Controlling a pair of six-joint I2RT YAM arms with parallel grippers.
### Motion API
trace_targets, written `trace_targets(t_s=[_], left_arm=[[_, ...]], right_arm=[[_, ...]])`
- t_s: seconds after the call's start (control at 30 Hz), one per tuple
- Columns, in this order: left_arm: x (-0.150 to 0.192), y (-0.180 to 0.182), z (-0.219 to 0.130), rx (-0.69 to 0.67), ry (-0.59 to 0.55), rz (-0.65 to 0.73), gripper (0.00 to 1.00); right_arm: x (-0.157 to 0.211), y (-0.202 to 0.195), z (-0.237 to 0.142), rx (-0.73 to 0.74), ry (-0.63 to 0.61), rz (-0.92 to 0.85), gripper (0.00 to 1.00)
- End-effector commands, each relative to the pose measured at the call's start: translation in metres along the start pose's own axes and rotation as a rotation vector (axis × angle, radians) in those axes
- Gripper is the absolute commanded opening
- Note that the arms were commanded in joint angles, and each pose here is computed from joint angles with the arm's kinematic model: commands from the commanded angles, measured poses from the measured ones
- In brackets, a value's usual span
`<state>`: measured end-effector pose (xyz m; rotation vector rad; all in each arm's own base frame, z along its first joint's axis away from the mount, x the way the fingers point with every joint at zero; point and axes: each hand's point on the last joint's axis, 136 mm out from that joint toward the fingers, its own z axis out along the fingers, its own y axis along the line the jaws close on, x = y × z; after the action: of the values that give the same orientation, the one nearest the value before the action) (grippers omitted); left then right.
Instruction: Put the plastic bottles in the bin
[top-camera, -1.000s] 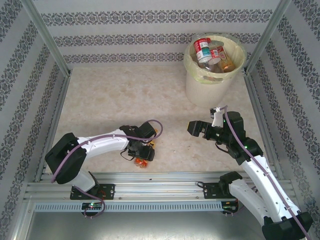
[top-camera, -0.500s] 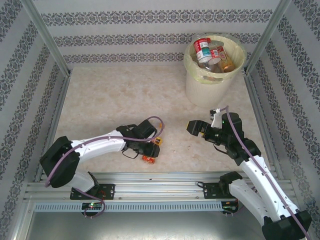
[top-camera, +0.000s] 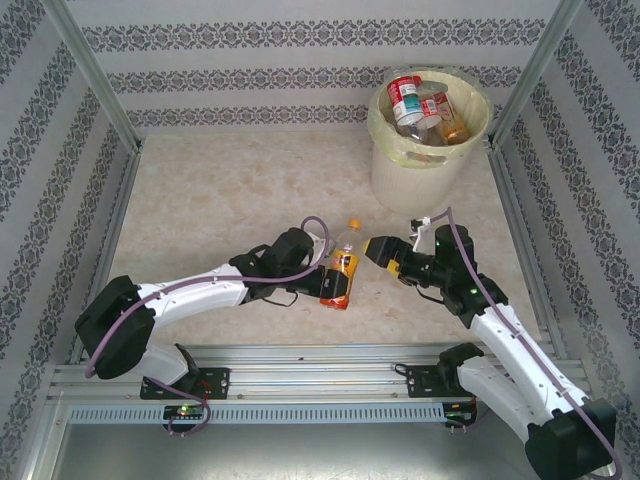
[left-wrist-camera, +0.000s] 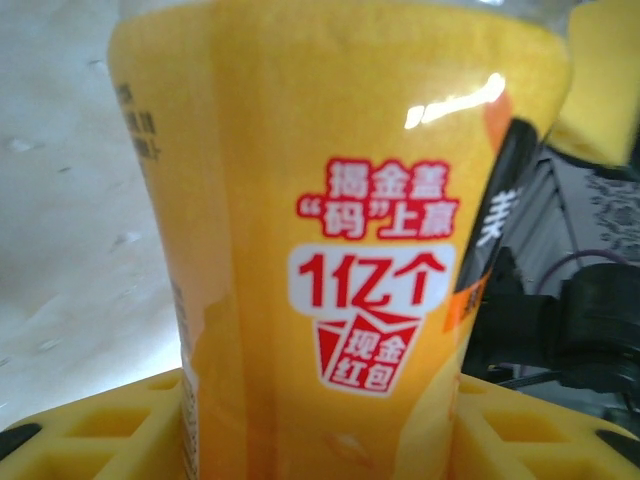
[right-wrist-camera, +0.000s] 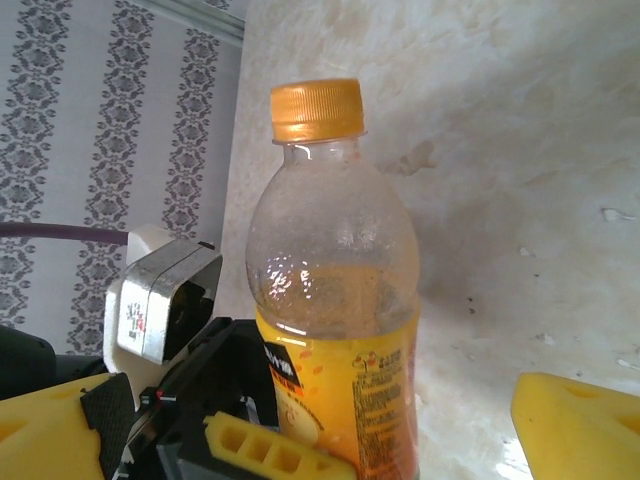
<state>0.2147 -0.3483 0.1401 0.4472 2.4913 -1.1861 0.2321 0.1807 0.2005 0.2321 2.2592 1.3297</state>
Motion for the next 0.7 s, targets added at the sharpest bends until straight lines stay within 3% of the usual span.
trace_targets(t_s=[0.0,0.4,0.67], left_arm=[[-0.005,-0.032,0.002,0.134,-0.024,0.039,0.55],[-0.003,-0.060,0.008,0.204,-0.020,0.109,0.56],[-0.004,-0.066,0.007,0.220,-0.037,0.140,0.58]], right_arm=[[0.001,0.008,0.004,-0.044,0.010,-0.013,0.97],[0.007,-0.001,0.017,-0.007,0.039,-0.027,0.95],[0.006,0.001,0.016,0.003,0.030,-0.037,0.79]])
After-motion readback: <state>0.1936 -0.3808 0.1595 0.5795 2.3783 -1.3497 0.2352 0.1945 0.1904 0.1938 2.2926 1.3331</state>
